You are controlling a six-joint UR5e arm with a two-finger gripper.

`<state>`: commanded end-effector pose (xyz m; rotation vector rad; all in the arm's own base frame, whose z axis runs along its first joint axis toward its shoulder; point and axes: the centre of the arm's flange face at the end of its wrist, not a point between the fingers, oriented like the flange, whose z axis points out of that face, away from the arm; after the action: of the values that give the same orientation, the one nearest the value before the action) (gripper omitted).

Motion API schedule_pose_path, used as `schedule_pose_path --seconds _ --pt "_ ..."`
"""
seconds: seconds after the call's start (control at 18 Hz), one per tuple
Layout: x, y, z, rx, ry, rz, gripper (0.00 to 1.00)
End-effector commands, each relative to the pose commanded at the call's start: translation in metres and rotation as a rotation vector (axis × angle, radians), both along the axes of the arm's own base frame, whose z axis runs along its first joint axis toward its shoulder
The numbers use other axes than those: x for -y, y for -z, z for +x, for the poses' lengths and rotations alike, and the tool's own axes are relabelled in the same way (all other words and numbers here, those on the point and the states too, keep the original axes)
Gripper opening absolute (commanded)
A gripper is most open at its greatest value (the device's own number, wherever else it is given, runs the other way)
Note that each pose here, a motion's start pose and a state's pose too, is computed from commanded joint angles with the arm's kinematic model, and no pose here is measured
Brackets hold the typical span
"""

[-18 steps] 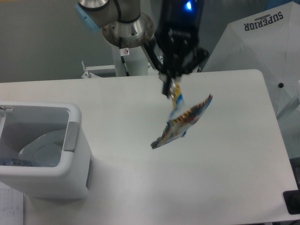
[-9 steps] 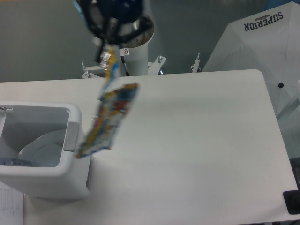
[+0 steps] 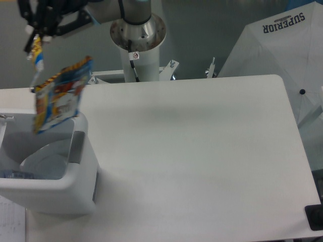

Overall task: Place the trash in the trash can
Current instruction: 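Lift the wrapper and carry it over the trash bin, then lower the wrapper into the bin and open the gripper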

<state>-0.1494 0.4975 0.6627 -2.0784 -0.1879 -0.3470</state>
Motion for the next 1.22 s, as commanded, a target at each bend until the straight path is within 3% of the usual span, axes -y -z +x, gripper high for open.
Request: schedule_pose_path --seconds 0.61,1.22 --pt "-0.021 0.068 -0.004 0.058 0.018 -0.085 0.14" --pt "-0.062 0.126 -0.019 0.074 0.03 -0.174 0.14"
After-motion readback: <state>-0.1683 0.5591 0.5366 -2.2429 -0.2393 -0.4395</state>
